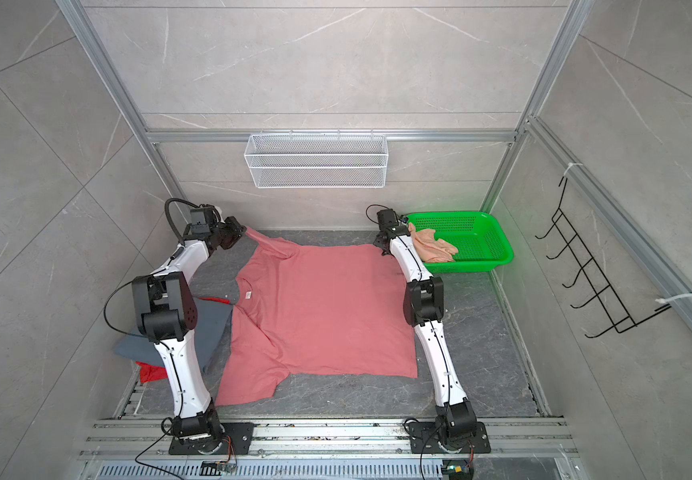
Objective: Fold and stack the t-shirts
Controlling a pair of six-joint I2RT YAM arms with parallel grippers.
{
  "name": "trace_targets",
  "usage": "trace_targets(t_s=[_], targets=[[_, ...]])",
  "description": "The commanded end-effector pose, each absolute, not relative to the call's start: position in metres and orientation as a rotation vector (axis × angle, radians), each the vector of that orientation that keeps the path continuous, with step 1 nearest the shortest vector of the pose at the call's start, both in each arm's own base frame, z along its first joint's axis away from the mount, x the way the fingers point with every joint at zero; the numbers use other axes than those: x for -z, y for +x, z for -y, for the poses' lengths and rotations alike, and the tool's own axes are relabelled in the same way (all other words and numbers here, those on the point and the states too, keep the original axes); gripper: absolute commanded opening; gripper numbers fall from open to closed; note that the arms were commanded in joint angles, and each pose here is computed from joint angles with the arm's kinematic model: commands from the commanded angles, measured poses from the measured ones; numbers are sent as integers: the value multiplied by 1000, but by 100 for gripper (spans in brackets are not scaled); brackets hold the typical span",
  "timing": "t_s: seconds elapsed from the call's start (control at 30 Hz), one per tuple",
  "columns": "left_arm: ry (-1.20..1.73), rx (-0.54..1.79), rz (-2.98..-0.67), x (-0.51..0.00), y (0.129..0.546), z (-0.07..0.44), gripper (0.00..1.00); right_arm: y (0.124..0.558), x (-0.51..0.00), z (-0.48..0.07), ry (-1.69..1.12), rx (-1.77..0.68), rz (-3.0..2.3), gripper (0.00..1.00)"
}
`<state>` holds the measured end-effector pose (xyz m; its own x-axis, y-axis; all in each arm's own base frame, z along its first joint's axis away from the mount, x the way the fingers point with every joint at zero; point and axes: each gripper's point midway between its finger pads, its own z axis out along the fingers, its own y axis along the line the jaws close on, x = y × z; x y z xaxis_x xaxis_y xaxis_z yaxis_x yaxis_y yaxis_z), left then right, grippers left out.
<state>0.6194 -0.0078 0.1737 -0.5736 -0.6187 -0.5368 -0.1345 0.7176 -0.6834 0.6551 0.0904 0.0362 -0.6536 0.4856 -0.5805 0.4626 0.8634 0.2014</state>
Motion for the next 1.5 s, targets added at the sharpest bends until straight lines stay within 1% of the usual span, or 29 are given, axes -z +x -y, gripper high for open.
trace_targets(t_s=[0.0, 0.07, 0.2, 0.33, 0.4, 0.47, 0.5, 0.57, 0.6, 0.63, 0.67, 0.8, 0.93, 1.07, 1.13, 1.23, 1.37, 1.47], targets=[[-491, 790, -2022, -220, 618, 14, 0, 654, -32, -53, 751, 107, -2337, 70], [-490, 793, -2024, -218, 617, 15, 0, 658, -37, -48, 747, 132, -2305, 70], [-484, 786, -2023, -219, 616, 14, 0, 662, -29, -49, 772, 59, -2319, 71], [-441, 799, -2000, -232, 615, 18, 0, 660, -11, -58, 784, -67, -2392, 69], [-403, 824, -1979, -241, 613, 22, 0, 657, -1, -67, 771, -126, -2432, 66], [-372, 852, -1956, -251, 611, 27, 0, 654, 3, -75, 751, -163, -2461, 61], [-359, 863, -1949, -255, 610, 28, 0, 653, 4, -78, 747, -170, -2470, 56], [-342, 878, -1930, -263, 606, 31, 0, 651, 5, -80, 747, -171, -2477, 36], [-338, 878, -1926, -266, 605, 31, 0, 651, 4, -80, 748, -168, -2477, 30], [-333, 876, -1920, -269, 603, 31, 0, 651, 4, -79, 750, -166, -2475, 26], [-330, 873, -1918, -271, 602, 31, 0, 650, 3, -78, 753, -156, -2474, 26], [-322, 866, -1919, -274, 598, 31, 0, 646, 1, -86, 711, -124, -2491, 25], [-329, 869, -1919, -274, 597, 31, 0, 628, 2, -96, 675, -37, -2552, 26], [-334, 868, -1919, -274, 595, 30, 0, 609, 3, -109, 602, 49, -2613, 30], [-335, 867, -1918, -275, 594, 30, 0, 606, -3, -120, 538, 82, -2615, 36], [-335, 873, -1922, -276, 591, 31, 0, 604, -9, -135, 460, 105, -2609, 40], [-336, 871, -1923, -278, 587, 31, 0, 592, -18, -144, 453, 105, -2635, 40], [-334, 868, -1919, -281, 584, 30, 0, 587, -33, -158, 396, 113, -2626, 40]])
